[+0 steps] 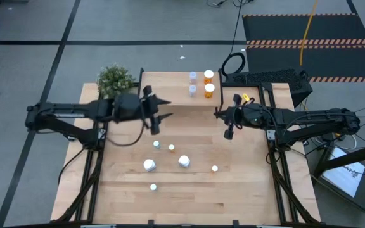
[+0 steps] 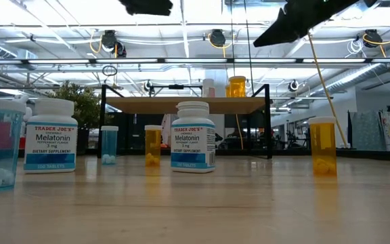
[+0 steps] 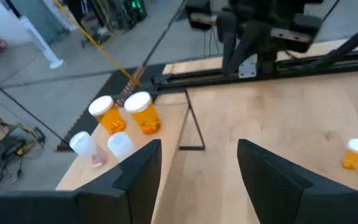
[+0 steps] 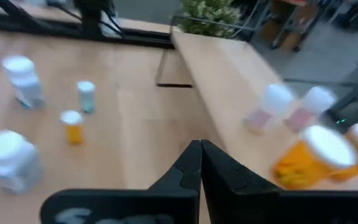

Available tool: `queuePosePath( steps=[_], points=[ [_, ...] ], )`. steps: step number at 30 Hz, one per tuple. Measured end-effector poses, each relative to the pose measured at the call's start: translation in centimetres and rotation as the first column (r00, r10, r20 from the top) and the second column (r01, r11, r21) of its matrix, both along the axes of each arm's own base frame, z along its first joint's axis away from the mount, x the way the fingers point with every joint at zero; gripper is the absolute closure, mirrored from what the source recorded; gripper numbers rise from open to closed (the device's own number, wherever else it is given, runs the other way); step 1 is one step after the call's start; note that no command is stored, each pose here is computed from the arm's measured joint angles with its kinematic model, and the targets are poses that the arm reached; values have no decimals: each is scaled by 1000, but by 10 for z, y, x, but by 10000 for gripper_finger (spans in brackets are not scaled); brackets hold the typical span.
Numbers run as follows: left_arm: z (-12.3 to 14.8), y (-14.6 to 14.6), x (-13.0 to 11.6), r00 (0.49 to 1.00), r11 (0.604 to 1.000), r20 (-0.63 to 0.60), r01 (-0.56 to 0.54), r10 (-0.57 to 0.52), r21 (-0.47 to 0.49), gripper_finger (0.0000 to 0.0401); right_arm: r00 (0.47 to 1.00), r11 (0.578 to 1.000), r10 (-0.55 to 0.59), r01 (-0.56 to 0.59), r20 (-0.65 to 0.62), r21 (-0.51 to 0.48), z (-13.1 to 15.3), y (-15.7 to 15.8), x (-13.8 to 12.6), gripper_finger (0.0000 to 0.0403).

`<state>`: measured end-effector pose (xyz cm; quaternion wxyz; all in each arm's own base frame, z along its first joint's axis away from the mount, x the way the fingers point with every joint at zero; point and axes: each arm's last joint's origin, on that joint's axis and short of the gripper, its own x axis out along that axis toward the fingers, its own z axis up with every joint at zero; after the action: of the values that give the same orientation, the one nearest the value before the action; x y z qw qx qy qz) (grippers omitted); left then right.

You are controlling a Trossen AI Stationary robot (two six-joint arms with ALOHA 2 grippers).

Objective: Pick and place medicine bottles onto shelf by color
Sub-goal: Put the bottom small orange pill bottle on the shelf

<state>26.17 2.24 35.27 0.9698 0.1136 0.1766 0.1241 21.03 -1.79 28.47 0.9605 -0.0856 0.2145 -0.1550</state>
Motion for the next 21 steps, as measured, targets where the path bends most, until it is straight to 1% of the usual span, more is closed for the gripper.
queuePosePath(
  steps=[4,6,9,12,16,21],
  points=[
    [-6,-16,-19,999,1000,32,13,-13,21,192,999,989,13,-19,37,150,-2,4,2,403],
    [-3,-21,-26,999,999,52,16,-17,30,192,999,982,17,-23,32,188,-5,9,5,402],
    [0,-28,-37,998,1000,54,25,-26,7,192,999,969,44,-45,9,243,-13,21,12,393],
    [0,-34,-45,998,999,29,51,-51,-10,192,995,955,84,-67,-49,289,-30,37,17,375],
    [-4,-41,-47,997,997,-10,79,-79,-14,192,986,929,129,-83,-106,360,-50,58,18,343],
    [-6,-43,-44,996,996,-21,85,-86,-22,192,967,908,200,-124,-155,401,-65,83,13,301]
  ],
)
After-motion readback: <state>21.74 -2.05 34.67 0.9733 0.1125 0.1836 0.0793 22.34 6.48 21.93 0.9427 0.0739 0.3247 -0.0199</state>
